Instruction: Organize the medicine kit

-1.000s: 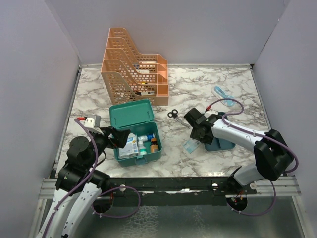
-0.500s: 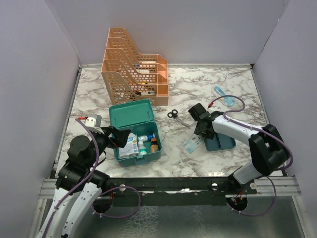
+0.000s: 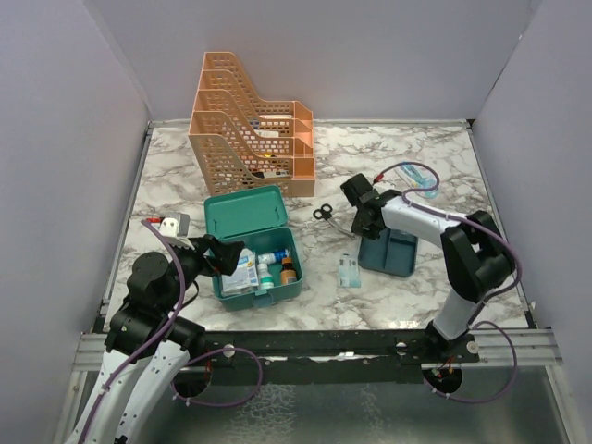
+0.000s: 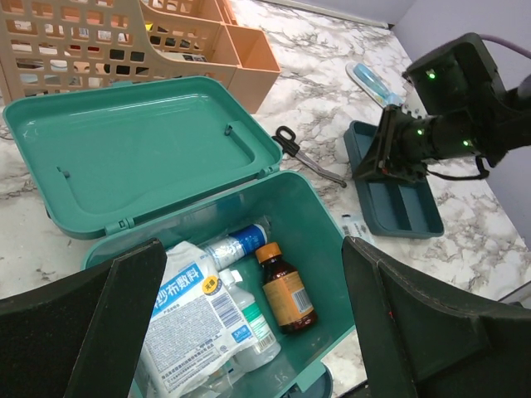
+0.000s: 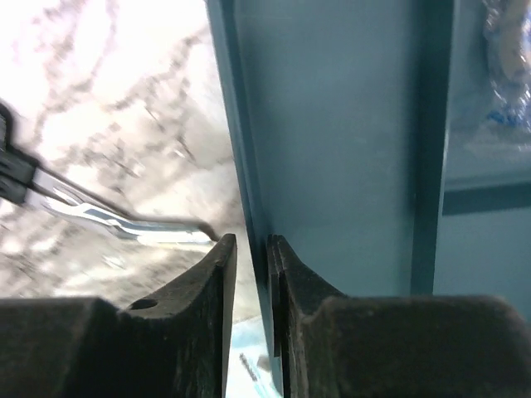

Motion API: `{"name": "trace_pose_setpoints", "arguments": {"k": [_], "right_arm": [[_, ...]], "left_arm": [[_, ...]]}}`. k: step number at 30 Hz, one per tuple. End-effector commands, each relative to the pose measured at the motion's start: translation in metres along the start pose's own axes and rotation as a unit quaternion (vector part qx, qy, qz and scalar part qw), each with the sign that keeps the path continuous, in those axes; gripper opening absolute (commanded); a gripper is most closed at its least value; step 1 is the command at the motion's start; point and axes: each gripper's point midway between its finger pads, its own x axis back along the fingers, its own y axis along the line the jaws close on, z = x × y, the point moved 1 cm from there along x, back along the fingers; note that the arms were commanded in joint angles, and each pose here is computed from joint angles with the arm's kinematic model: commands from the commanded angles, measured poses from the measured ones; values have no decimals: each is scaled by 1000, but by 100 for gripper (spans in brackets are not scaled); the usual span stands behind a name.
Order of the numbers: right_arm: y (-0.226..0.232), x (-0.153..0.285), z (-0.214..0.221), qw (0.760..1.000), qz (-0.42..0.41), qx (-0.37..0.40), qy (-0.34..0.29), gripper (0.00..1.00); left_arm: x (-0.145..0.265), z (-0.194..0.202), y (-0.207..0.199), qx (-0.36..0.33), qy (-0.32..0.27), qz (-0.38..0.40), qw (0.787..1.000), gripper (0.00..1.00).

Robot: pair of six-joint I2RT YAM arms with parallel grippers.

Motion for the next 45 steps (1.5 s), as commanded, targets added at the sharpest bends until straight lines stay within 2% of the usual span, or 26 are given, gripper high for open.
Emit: {"name": "trace_pose_setpoints", "arguments": {"k": [1,6,14,19,22,25,29,33,38,45], "right_arm": [[36,-15,-22,999,-22,-49,-7,21],[56,-20,-40,998,-20,-50,-14,21],[46,21,-49,998,-55,13,-33,41],[45,54,-24,988,-124,90,-19,43],[52,75,3,970,-194,145,0,42],[50,88,30,956,-228,183,17,42],[42,89,61,948,-227,219,42,41],[34,73,88,948,-184,249,67,39],[27,60,87,955,-138,256,54,38],[32,39,96,949,-122,283,69,36]], "left_arm": [[-1,-2,2,5,-5,-7,1000,91],[-1,-2,2,5,-5,-8,1000,91],[-2,-1,2,4,-2,-7,1000,91],[-2,-1,2,3,0,-7,1000,91],[-2,-2,2,4,-4,-8,1000,91],[-1,-2,3,5,-5,-9,1000,91],[0,-5,3,5,-11,-12,1000,91],[4,-10,7,0,-28,-25,999,91],[9,-17,15,1,-52,-47,998,90],[8,-17,20,6,-56,-63,996,90]]}}
